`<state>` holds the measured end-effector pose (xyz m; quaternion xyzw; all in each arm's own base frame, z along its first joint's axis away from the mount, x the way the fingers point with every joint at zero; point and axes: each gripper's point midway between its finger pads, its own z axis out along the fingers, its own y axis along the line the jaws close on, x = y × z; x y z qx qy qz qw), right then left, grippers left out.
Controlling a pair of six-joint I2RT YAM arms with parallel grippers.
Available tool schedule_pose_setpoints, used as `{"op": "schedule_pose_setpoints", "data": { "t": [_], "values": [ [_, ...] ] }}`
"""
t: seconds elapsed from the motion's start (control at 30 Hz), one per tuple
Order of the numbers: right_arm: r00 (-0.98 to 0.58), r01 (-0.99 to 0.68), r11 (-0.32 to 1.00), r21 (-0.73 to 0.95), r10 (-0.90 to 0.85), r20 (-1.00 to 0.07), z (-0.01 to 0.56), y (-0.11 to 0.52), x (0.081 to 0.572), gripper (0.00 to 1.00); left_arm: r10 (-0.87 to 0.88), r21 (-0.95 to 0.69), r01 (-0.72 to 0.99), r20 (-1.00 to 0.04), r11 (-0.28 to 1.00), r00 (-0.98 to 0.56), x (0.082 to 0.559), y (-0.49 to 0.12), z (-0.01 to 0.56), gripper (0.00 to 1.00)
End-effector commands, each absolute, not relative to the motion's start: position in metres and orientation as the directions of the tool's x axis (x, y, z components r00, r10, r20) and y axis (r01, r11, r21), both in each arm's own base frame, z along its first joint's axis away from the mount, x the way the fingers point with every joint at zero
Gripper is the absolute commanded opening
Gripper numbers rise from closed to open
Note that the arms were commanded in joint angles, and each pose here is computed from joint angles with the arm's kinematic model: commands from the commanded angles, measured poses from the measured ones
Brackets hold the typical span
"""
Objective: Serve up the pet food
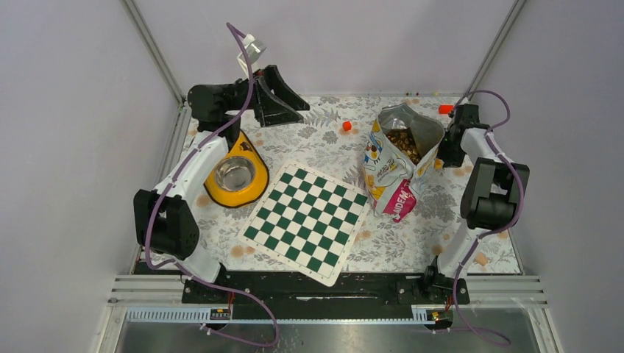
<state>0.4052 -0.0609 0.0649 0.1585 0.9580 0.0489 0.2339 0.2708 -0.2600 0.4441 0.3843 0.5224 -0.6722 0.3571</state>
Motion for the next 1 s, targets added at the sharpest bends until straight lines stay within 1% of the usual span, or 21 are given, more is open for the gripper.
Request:
{"op": "schedule_pose_setpoints", "data": {
  "t": [0.0,0.07,0.1,0.17,0.27,0.37,0.43,0.47,0.53,0.57,0.63,0.67,0.7,0.97],
  "values": [
    [-0.848,0.318,0.942,0.107,0.332,-0.413,0.066,-0.076,0.412,0.76,-0.197,-0.441,0.897,-0.878,-0.021,-0.436,0.303,-0.260,0.451,0.68],
    [-0.857,0.326,0.940,0.102,0.339,-0.387,0.060,-0.076,0.412,0.72,-0.188,-0.441,0.890,-0.889,0.115,-0.417,0.320,-0.258,0.439,0.68],
    [-0.859,0.331,0.938,0.101,0.344,-0.378,0.056,-0.076,0.411,0.71,-0.179,-0.437,0.886,-0.894,0.156,-0.410,0.324,-0.256,0.434,0.69],
    [-0.862,0.335,0.937,0.101,0.348,-0.369,0.052,-0.076,0.412,0.70,-0.172,-0.431,0.882,-0.899,0.191,-0.403,0.328,-0.252,0.432,0.70],
    [-0.870,0.336,0.936,0.102,0.350,-0.347,0.047,-0.076,0.413,0.69,-0.175,-0.430,0.879,-0.900,0.208,-0.399,0.329,-0.249,0.431,0.70],
    [-0.878,0.336,0.934,0.120,0.357,-0.318,0.044,-0.072,0.415,0.65,-0.184,-0.430,0.872,-0.900,0.235,-0.395,0.331,-0.247,0.428,0.71],
    [-0.882,0.346,0.929,0.134,0.371,-0.291,0.043,-0.069,0.415,0.59,-0.190,-0.435,0.853,-0.899,0.287,-0.395,0.338,-0.244,0.424,0.72],
    [-0.883,0.358,0.924,0.137,0.383,-0.272,0.043,-0.068,0.414,0.56,-0.197,-0.441,0.833,-0.897,0.335,-0.395,0.345,-0.240,0.421,0.72],
    [-0.882,0.372,0.917,0.141,0.397,-0.256,0.043,-0.067,0.415,0.46,-0.202,-0.440,0.790,-0.898,0.426,-0.391,0.356,-0.233,0.416,0.73],
    [-0.879,0.380,0.915,0.138,0.404,-0.254,0.042,-0.068,0.415,0.38,-0.204,-0.436,0.769,-0.900,0.469,-0.386,0.361,-0.228,0.415,0.73],
    [-0.873,0.385,0.912,0.138,0.409,-0.264,0.047,-0.068,0.417,0.19,-0.205,-0.421,0.738,-0.906,0.527,-0.371,0.366,-0.221,0.415,0.74],
    [-0.869,0.385,0.912,0.141,0.410,-0.277,0.052,-0.069,0.419,0.06,-0.207,-0.414,0.724,-0.909,0.552,-0.361,0.367,-0.217,0.415,0.75],
    [-0.862,0.383,0.912,0.147,0.410,-0.300,0.060,-0.069,0.422,0.00,-0.207,-0.406,0.716,-0.912,0.568,-0.353,0.368,-0.215,0.416,0.76],
    [-0.775,0.339,0.900,0.273,0.432,-0.462,0.146,-0.056,0.439,0.00,-0.235,-0.404,0.695,-0.914,0.595,-0.330,0.359,-0.207,0.428,0.78]
  ]
}}
